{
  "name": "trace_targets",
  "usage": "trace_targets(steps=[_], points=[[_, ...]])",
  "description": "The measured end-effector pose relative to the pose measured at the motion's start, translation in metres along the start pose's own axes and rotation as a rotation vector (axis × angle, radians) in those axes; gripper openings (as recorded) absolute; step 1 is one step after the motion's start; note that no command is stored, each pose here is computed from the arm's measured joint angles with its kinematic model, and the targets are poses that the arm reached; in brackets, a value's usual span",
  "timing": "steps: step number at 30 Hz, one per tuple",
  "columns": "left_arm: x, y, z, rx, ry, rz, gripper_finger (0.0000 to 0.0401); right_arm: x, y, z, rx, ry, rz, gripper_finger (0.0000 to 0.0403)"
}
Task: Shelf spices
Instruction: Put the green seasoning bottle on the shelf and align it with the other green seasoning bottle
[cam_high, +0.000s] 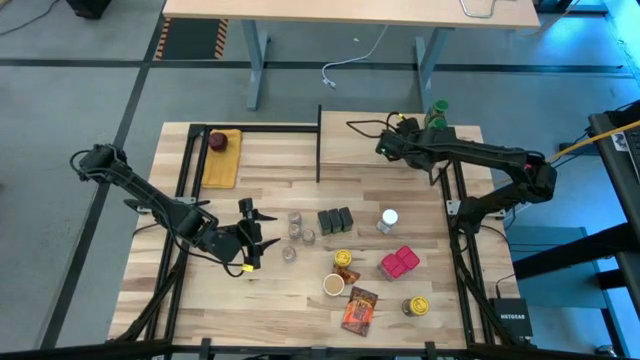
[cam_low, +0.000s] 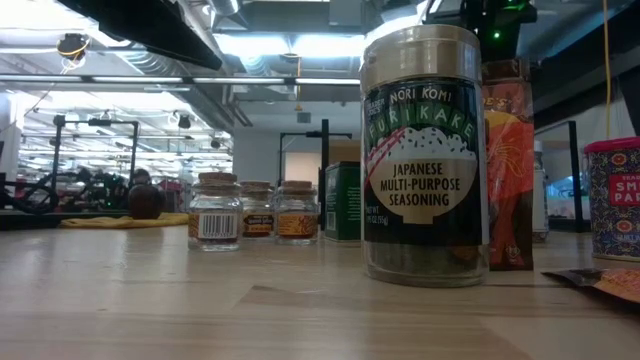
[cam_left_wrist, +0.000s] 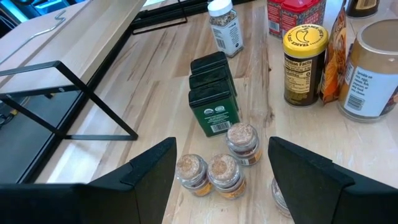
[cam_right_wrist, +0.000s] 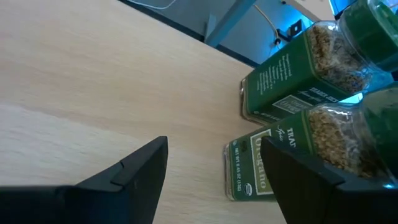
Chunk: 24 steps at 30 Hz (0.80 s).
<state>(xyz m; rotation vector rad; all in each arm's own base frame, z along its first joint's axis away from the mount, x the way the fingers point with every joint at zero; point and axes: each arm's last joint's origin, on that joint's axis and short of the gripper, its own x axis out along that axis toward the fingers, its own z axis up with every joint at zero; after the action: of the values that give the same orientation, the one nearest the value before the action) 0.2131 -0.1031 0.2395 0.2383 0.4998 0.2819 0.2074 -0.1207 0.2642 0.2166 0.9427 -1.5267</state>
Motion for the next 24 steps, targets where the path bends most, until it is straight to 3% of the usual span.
trace_targets(steps=[13, 24], points=[[0.000, 0.000, 0.000, 0.000, 0.000, 0.000, 0.0249, 0.007, -0.004, 0.005, 0.016, 0.008, -0.015, 0.0264], [0.000, 0.000, 0.000, -0.006, 0.000, 0.000, 0.0249, -0.031, -0.002, -0.009, -0.040, 0.032, 0.095, 0.0264]])
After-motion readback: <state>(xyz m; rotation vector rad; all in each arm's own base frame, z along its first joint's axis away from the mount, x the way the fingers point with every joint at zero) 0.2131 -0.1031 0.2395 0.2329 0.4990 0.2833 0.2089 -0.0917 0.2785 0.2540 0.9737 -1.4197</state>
